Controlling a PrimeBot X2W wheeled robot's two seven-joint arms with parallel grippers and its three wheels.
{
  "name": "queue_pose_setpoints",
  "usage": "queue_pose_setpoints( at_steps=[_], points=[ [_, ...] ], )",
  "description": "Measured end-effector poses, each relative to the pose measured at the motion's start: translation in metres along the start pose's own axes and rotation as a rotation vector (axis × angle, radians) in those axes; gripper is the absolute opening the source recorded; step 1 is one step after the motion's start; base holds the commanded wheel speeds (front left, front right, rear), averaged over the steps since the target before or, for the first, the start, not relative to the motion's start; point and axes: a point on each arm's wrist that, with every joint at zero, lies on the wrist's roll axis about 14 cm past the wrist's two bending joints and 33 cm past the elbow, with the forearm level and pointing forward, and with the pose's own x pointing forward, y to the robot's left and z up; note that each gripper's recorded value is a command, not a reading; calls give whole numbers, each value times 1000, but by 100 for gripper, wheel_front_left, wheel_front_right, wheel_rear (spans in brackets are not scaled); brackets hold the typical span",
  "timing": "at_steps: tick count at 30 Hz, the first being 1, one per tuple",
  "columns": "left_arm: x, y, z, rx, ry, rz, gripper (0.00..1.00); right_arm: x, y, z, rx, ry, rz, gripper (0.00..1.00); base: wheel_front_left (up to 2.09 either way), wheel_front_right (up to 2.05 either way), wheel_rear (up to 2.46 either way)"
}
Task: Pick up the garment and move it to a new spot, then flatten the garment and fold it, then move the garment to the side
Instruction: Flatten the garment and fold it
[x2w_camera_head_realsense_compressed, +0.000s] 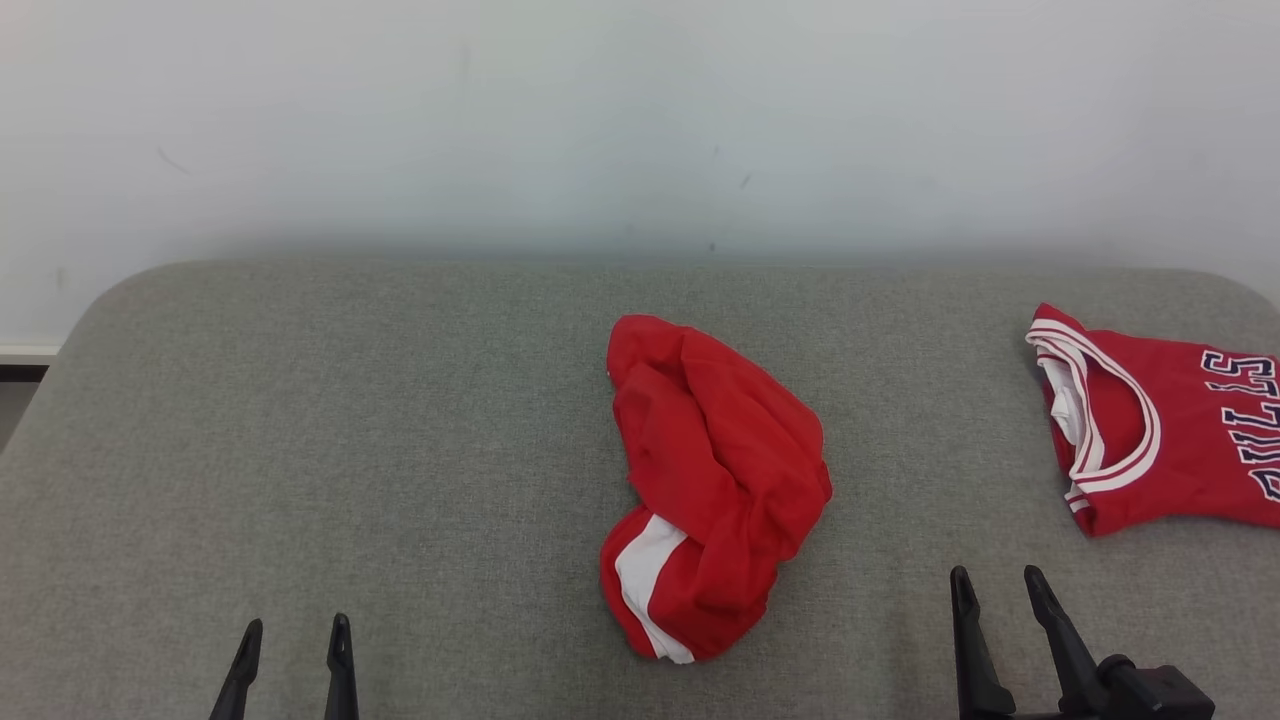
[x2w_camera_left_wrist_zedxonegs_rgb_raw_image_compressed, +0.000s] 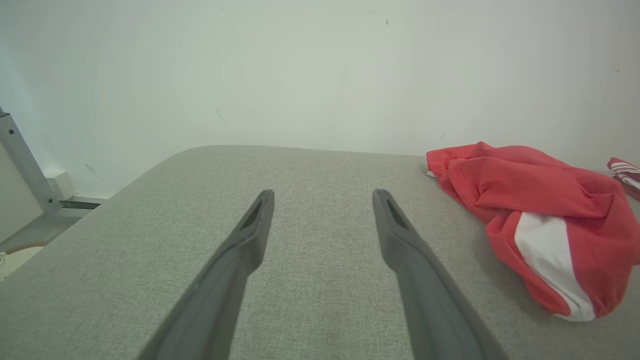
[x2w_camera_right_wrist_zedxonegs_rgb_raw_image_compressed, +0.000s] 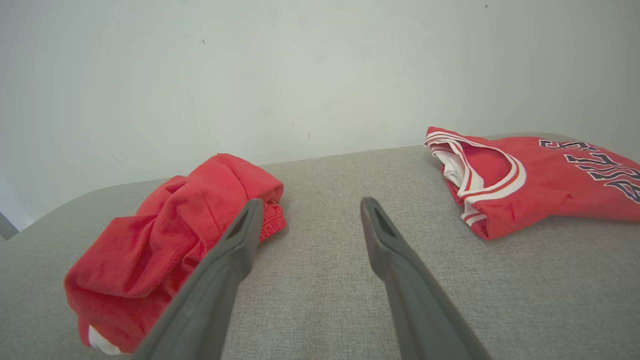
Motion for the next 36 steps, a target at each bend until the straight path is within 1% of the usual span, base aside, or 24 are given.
queue_pose_setpoints(
  at_steps=[30,33,36],
  points=[
    [1,-1,0,-1,-2,-3,100,-2,-1,-3,2,8,-4,100,0,0,0],
    [0,-1,1,-2,-4,0,100,-3,3,-9,6,27,9,100,0,0,0],
    [-2,-1,1,-3,-5,1,100,-4,14,-24,24,75,38,100,0,0,0]
  ],
)
